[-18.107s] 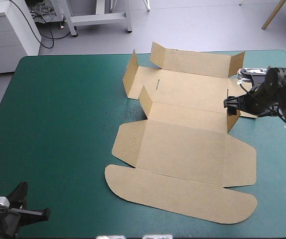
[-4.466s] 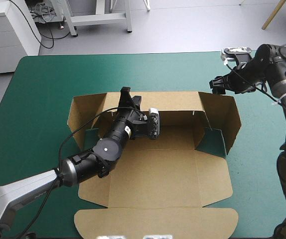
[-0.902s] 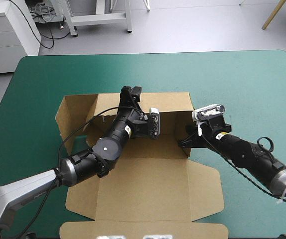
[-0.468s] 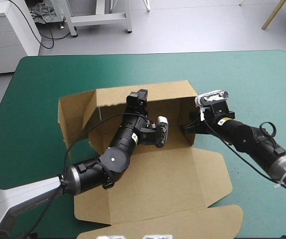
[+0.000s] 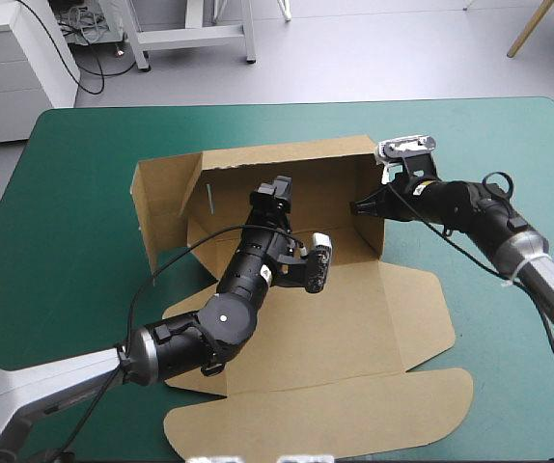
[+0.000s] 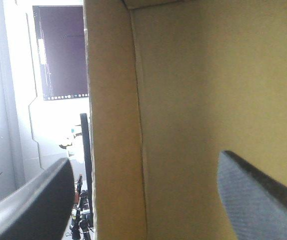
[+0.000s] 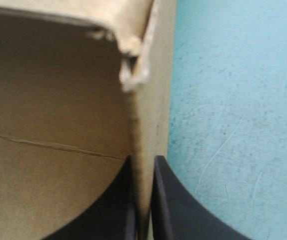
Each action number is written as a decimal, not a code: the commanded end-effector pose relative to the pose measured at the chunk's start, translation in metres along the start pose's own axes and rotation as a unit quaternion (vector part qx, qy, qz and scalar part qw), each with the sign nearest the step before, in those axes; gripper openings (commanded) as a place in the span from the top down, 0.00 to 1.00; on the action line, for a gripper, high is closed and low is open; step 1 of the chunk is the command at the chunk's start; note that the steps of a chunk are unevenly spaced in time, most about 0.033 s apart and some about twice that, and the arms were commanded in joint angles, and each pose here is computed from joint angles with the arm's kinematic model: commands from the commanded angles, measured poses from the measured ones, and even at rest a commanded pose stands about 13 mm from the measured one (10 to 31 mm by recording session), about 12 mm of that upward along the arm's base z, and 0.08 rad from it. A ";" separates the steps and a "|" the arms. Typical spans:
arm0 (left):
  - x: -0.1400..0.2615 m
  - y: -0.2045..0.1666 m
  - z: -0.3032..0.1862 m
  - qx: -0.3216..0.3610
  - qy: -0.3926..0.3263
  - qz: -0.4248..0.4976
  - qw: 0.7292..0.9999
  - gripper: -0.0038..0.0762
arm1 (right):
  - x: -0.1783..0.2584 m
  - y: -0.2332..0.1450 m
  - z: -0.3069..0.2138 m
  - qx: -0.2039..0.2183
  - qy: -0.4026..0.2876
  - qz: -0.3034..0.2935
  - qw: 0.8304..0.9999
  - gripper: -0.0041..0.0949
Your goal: Fold the box
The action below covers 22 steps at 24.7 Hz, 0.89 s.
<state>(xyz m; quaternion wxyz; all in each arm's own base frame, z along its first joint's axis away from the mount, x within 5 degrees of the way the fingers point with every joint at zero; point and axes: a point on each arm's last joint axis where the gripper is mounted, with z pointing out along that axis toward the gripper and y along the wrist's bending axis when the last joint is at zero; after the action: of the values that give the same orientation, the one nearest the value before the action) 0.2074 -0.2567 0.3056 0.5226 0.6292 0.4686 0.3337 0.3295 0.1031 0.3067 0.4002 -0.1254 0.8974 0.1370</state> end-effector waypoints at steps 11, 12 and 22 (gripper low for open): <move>0.003 0.027 -0.010 -0.062 0.010 0.027 0.998 0.96 | -0.046 -0.002 -0.022 0.018 -0.019 0.015 1.000 0.96; 0.004 0.028 -0.010 -0.054 0.015 0.024 0.998 0.94 | -0.045 -0.002 -0.022 0.018 -0.018 0.015 1.000 0.96; 0.068 0.129 -0.015 0.236 0.064 -0.299 0.922 0.93 | -0.043 -0.002 -0.022 0.017 -0.003 0.024 1.000 0.97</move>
<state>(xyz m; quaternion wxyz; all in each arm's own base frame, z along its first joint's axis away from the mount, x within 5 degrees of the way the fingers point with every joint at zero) 0.2464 -0.2160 0.3830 0.3699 0.5856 0.7064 0.1458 0.3453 0.1009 0.3228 0.3464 -0.1123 0.9241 0.1155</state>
